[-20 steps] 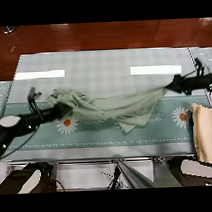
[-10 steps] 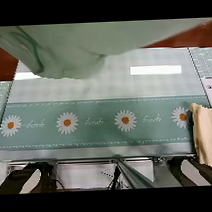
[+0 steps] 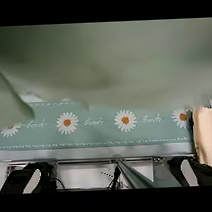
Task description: Fold the shirts.
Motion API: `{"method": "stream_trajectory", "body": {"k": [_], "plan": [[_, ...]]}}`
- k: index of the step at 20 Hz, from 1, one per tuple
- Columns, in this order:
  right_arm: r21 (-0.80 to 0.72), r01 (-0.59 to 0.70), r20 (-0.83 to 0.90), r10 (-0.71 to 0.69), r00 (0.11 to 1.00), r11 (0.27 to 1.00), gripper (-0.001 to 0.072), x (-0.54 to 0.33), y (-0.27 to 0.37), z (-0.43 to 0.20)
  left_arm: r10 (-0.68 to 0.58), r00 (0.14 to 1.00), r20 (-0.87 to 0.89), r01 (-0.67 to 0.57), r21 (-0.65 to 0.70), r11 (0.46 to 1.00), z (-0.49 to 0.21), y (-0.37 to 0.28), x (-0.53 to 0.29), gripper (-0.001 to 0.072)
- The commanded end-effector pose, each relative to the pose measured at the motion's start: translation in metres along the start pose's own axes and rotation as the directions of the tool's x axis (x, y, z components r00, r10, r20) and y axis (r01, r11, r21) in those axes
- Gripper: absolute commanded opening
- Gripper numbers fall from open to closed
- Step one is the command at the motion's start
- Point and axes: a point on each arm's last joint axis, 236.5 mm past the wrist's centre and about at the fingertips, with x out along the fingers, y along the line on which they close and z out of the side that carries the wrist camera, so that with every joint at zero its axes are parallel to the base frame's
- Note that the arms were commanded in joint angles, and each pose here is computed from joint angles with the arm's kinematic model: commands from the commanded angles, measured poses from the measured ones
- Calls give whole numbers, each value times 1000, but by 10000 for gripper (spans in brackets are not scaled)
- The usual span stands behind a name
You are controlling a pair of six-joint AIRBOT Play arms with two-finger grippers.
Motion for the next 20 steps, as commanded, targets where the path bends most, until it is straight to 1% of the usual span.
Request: {"method": "stream_trajectory", "body": {"k": [1,4,5,7,9,10,11,12,14,16,18,20], "plan": [[23,38,-102,-35,994,999,22,-10,-6,-31,69,989,-133,-64,43,997,-32,5,-33,21],[73,5,-282,16,959,997,22,17,-4,-86,67,968,-242,-63,23,998,-63,11,-20,21],[102,-22,-343,56,938,995,23,28,0,-107,92,953,-290,-92,14,996,-81,22,-9,21],[184,-95,-458,171,873,978,22,54,14,-158,111,904,-414,-140,-40,989,-129,41,17,21],[271,-143,-533,272,802,952,22,80,25,-211,69,837,-543,-146,-100,984,-196,52,56,21],[316,-160,-573,323,753,935,22,92,30,-243,39,815,-579,-146,-139,979,-227,55,76,21],[376,-172,-602,381,702,911,23,105,36,-276,11,805,-593,-150,-185,971,-256,58,99,21],[420,-181,-597,421,683,889,22,122,39,-301,13,799,-602,-176,-213,961,-288,67,122,21],[469,-134,-581,420,697,873,22,169,25,-347,35,771,-636,-241,-240,940,-354,90,162,21],[529,-79,-591,434,680,845,22,218,12,-390,16,734,-679,-303,-307,902,-413,102,199,22],[620,-65,-578,511,636,782,22,261,19,-431,-14,748,-663,-347,-409,844,-450,109,240,22],[633,-45,-616,539,574,772,22,300,31,-478,-23,767,-642,-390,-493,778,-478,117,276,22]]}}
